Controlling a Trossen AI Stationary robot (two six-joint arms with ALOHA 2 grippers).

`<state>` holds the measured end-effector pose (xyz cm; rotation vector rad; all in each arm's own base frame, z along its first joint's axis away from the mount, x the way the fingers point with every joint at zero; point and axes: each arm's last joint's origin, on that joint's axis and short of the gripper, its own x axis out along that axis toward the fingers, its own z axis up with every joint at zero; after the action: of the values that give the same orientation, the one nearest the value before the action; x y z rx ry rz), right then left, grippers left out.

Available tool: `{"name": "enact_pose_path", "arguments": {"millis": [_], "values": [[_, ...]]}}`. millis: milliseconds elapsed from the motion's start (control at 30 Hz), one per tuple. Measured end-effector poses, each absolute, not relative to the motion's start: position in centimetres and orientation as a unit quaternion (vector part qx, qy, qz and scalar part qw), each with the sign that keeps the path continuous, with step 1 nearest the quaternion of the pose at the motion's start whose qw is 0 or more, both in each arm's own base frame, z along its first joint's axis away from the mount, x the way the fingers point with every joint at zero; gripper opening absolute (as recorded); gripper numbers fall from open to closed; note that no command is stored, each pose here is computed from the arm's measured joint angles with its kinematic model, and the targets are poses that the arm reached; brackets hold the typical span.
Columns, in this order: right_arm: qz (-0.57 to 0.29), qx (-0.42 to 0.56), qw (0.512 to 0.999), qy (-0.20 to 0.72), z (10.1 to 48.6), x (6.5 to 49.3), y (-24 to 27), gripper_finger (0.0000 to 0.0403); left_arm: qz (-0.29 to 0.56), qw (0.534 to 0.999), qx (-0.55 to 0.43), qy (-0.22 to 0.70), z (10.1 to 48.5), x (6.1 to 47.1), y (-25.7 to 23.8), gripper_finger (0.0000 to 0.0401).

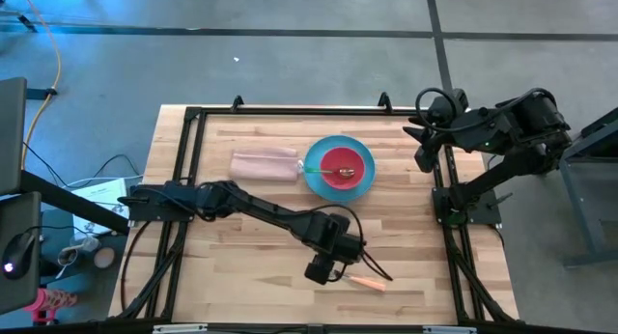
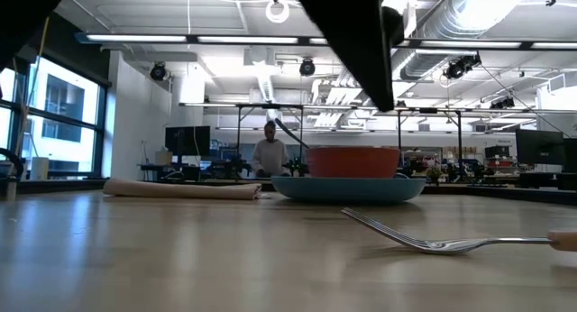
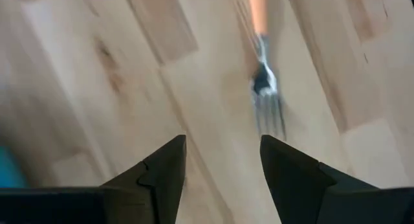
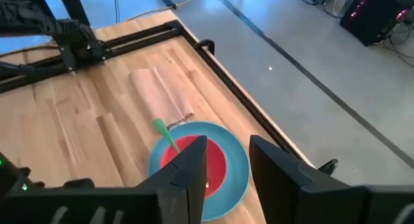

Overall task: Set table place
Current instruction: Put the orange fork beside the blue plate

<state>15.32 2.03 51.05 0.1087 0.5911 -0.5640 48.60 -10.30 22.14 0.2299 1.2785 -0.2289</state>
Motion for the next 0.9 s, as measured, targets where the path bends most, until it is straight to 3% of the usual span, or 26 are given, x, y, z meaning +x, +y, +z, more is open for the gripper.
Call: {"name": "enact_pose_path", "arguments": {"millis": [200,467,633,900], "values": [[-0.273,0.051,0.916,0.288,51.0,15.3,2.0,0.0108,-0.151,0.774,0.087,0.609,19.9,48.8,-11.8,0.0189],[-0.274,0.055,0.916,0.287,51.0,15.3,2.0,0.0108,-0.155,0.77,0.141,0.602,17.3,49.0,-15.0,0.0189],[-0.266,0.069,0.917,0.29,51.0,15.4,2.1,0.0108,-0.107,0.765,0.158,0.616,16.1,49.3,-14.2,0.0189],[-0.265,0.072,0.917,0.29,51.0,15.4,2.1,0.0108,-0.123,0.766,0.106,0.622,15.2,49.8,-12.9,0.0189]]}}
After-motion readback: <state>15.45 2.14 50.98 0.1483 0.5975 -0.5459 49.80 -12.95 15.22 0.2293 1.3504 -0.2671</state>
